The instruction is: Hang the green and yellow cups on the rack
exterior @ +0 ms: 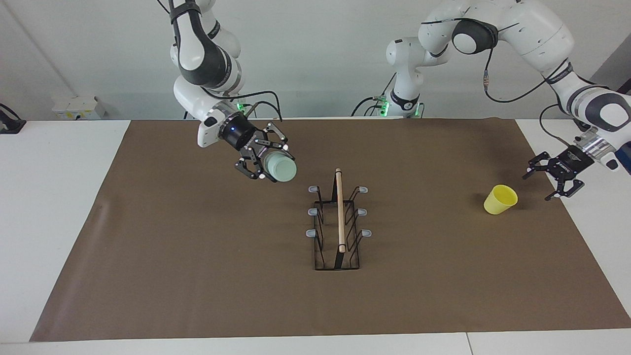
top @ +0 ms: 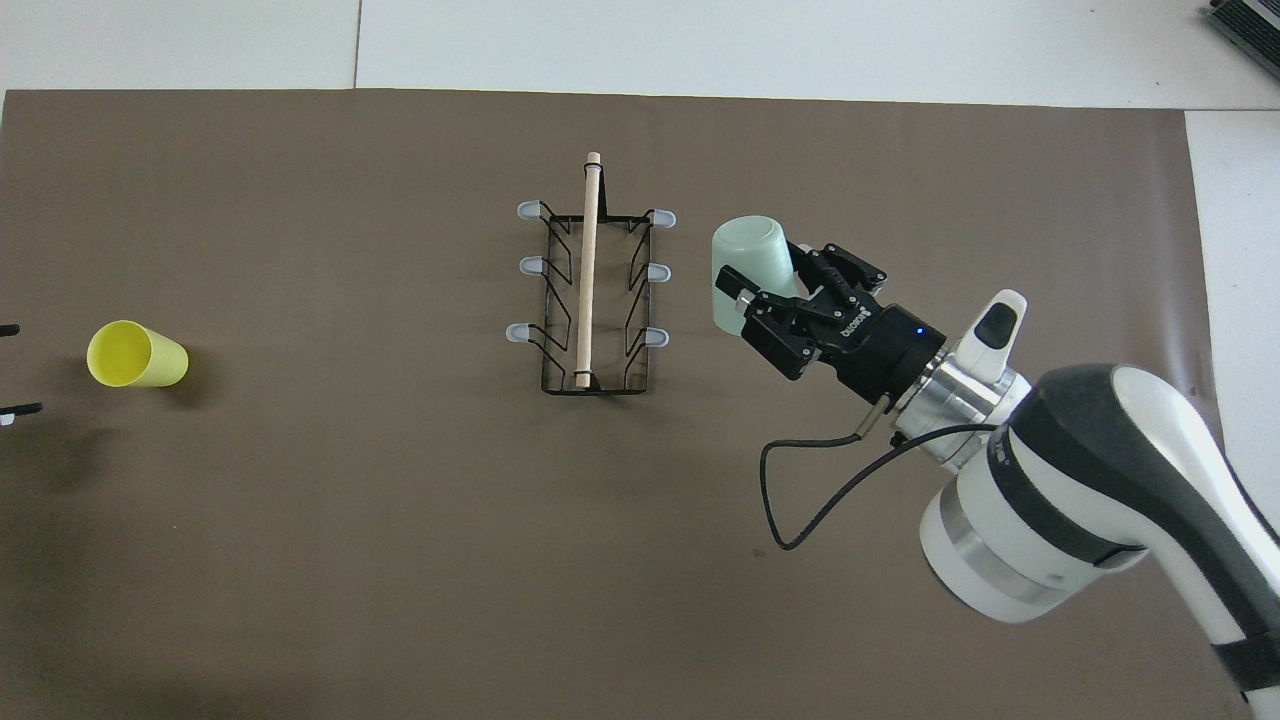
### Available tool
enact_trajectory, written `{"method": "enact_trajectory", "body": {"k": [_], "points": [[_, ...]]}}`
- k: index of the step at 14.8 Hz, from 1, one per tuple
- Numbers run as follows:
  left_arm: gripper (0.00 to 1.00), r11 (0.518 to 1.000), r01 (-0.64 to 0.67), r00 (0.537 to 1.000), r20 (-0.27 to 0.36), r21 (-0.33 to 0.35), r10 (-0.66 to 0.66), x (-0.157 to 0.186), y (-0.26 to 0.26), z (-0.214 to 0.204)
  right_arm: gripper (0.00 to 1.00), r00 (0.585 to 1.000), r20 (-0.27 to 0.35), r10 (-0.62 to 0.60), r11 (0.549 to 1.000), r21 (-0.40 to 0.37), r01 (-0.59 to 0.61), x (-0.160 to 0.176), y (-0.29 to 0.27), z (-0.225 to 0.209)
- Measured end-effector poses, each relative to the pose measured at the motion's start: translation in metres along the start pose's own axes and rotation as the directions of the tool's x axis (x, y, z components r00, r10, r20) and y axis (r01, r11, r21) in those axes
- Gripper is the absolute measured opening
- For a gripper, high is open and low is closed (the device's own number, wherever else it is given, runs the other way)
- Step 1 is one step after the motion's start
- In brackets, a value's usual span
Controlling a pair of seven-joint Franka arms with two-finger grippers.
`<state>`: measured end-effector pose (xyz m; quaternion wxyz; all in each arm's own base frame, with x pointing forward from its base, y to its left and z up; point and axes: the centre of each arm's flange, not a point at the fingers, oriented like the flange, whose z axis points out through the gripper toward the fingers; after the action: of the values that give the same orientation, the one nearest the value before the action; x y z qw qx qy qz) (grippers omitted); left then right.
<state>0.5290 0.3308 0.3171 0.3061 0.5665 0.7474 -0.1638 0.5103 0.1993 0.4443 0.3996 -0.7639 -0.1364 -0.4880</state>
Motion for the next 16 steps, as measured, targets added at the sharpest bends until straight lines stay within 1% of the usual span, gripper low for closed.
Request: {"method": "enact_trajectory", "body": {"k": [2, 5, 7, 8, 12, 14, 16], "points": [[1.00, 0.998, 0.059, 0.998, 0.035, -0.036, -0.057, 0.007, -0.018, 0.014, 0.70, 0.999, -0.026, -0.023, 1.000, 0.001, 0.023, -0.018, -0.011, 0.007], [1.00, 0.989, 0.122, 0.989, 0.091, -0.078, -0.115, 0.004, -0.041, 0.032, 0.70, 0.993, -0.086, -0.078, 0.997, -0.013, 0.077, -0.035, -0.016, 0.014], [1.00, 0.982, 0.160, 0.983, 0.108, -0.103, -0.149, 0.002, -0.054, 0.047, 0.70, 0.985, -0.140, -0.104, 0.994, -0.001, 0.105, -0.046, -0.014, 0.024], [1.00, 0.977, 0.179, 0.979, 0.119, -0.113, -0.166, 0.001, -0.060, 0.053, 0.70, 0.981, -0.152, -0.122, 0.992, 0.005, 0.124, -0.052, -0.011, 0.029], [1.00, 0.962, 0.215, 0.970, 0.150, -0.167, -0.191, -0.014, -0.064, 0.074, 0.70, 0.975, -0.136, -0.175, 0.984, 0.008, 0.178, -0.069, -0.005, 0.038], [1.00, 0.954, 0.222, 0.970, 0.143, -0.202, -0.196, -0.020, -0.059, 0.081, 0.70, 0.972, -0.132, -0.196, 0.980, 0.016, 0.200, -0.077, -0.008, 0.044], [1.00, 0.950, 0.223, 0.971, 0.134, -0.218, -0.197, -0.028, -0.056, 0.091, 0.70, 0.970, -0.139, -0.202, 0.978, 0.023, 0.207, -0.083, -0.008, 0.048]]}}
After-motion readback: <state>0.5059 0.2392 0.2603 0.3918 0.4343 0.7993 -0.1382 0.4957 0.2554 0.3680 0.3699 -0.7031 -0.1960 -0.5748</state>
